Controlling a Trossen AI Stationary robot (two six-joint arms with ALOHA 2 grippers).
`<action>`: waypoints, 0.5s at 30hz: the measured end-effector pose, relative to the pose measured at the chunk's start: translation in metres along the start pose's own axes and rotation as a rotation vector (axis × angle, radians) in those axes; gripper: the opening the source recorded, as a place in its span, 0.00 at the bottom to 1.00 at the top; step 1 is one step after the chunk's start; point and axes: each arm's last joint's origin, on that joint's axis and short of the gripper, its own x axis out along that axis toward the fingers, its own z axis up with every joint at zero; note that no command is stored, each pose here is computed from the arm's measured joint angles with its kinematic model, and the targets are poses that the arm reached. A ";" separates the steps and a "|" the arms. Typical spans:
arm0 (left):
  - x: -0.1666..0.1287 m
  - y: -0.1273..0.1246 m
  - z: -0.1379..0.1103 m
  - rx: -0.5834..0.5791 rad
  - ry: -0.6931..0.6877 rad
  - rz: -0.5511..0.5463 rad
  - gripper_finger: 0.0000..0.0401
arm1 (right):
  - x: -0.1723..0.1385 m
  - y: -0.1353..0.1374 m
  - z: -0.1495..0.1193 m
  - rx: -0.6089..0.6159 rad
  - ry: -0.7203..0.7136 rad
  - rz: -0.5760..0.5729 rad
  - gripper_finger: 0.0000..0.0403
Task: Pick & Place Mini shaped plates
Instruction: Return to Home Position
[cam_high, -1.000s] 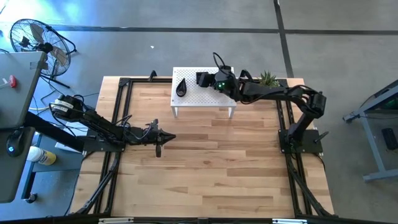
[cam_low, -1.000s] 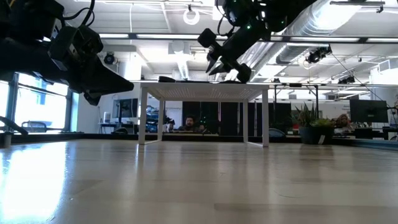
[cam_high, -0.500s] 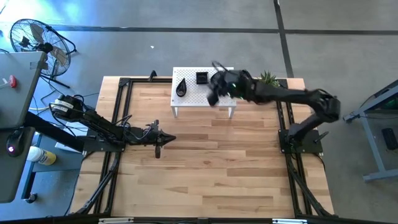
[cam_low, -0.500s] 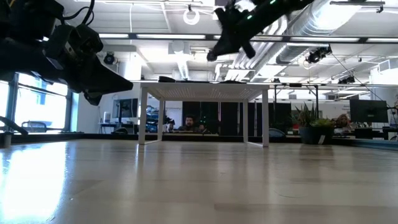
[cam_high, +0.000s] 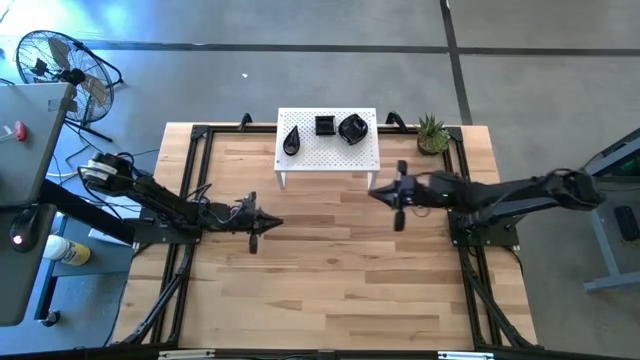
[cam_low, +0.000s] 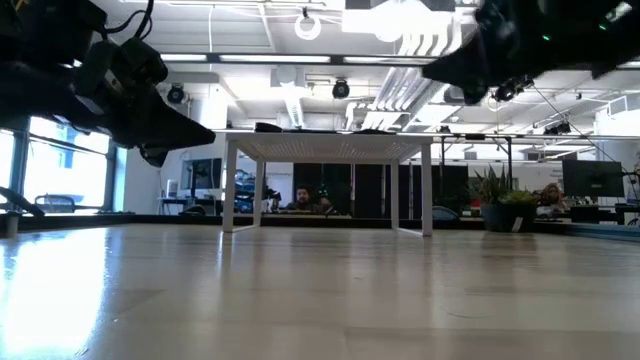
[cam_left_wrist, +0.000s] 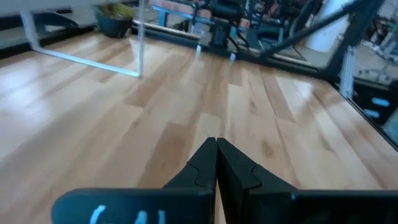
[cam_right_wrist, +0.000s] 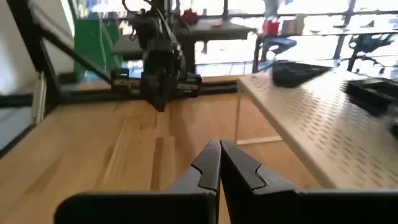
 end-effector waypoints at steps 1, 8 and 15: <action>0.001 0.003 0.002 -0.004 -0.006 0.001 0.00 | -0.008 -0.001 -0.005 0.013 -0.020 -0.006 0.00; 0.002 0.033 0.022 -0.001 -0.059 -0.082 0.00 | -0.045 -0.003 -0.028 0.023 -0.113 0.017 0.01; -0.008 0.058 0.035 0.094 -0.061 -0.052 0.00 | -0.065 -0.002 -0.039 -0.003 -0.166 0.076 0.01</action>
